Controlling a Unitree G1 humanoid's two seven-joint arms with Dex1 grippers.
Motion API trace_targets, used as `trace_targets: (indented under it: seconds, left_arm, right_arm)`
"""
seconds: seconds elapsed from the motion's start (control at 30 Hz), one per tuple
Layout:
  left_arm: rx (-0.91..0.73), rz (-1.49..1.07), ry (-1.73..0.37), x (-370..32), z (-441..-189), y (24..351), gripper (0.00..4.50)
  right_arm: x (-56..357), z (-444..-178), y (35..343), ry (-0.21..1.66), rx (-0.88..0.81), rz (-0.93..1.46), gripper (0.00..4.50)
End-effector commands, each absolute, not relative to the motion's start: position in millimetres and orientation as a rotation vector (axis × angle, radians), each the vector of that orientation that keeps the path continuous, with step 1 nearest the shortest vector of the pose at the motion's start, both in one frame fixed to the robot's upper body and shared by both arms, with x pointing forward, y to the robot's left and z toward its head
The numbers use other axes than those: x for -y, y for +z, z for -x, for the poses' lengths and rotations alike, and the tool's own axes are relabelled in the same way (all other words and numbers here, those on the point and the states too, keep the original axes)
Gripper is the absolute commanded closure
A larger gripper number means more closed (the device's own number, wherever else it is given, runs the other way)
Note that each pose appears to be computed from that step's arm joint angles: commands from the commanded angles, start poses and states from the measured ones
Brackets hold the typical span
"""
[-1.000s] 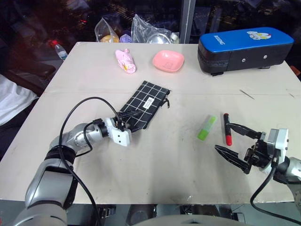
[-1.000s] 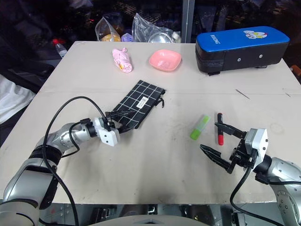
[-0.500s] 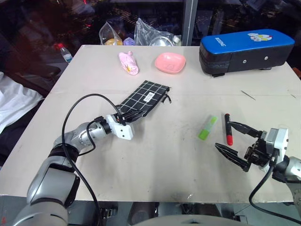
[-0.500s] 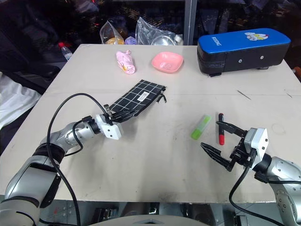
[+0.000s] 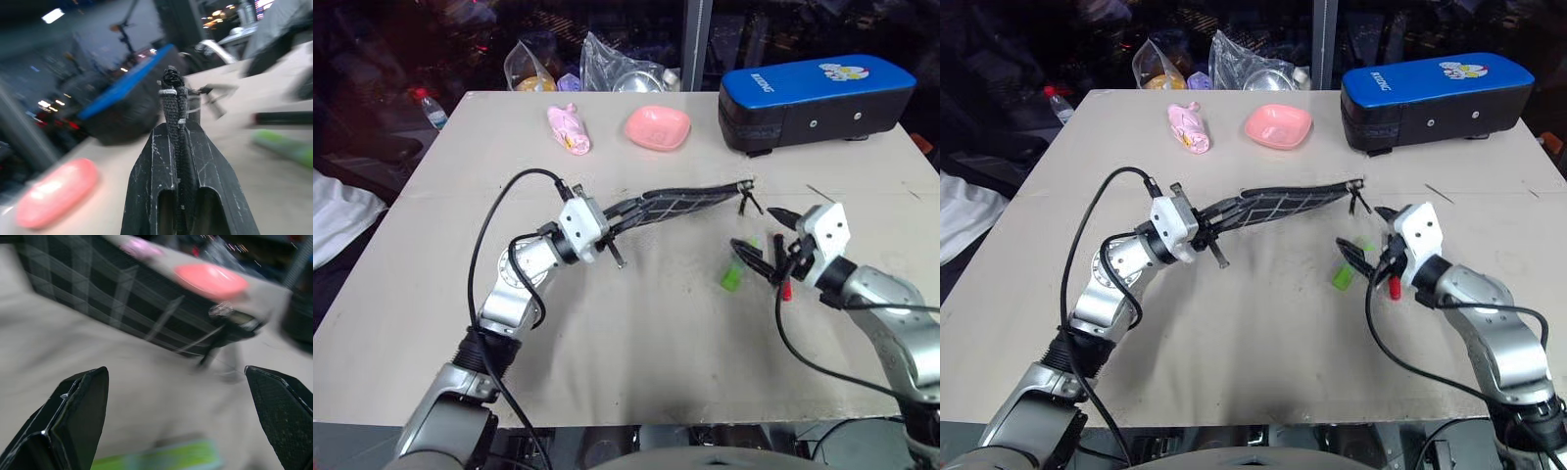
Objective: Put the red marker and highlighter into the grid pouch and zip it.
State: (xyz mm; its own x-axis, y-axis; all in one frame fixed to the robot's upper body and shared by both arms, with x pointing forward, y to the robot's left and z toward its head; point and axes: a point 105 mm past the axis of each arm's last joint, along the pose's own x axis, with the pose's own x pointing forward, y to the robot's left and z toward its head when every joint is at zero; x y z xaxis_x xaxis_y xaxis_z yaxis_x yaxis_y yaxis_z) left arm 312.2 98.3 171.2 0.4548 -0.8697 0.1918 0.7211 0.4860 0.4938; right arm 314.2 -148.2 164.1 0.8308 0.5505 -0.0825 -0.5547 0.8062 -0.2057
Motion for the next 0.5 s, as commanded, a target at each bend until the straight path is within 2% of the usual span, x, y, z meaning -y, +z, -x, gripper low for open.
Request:
trace_targets:
  seconds: [0.03, 0.27, 0.5]
  left_arm:
    - [0.483, -0.38, -1.033, -92.7, -306.2, 178.1, 4.4]
    - [0.467, -0.379, -1.036, -86.0, -306.0, 168.7, 4.4]
    - [0.469, -0.379, -1.042, -86.0, -302.5, 165.0, 4.4]
  right_arm:
    - [155.3, -328.4, 176.9, 0.498, -0.039, 0.182, 0.0]
    - [148.8, -332.1, 171.6, 0.502, -0.197, 0.007, 0.0]
    - [148.0, -340.0, 164.7, 0.496, -0.236, 0.027, 0.0]
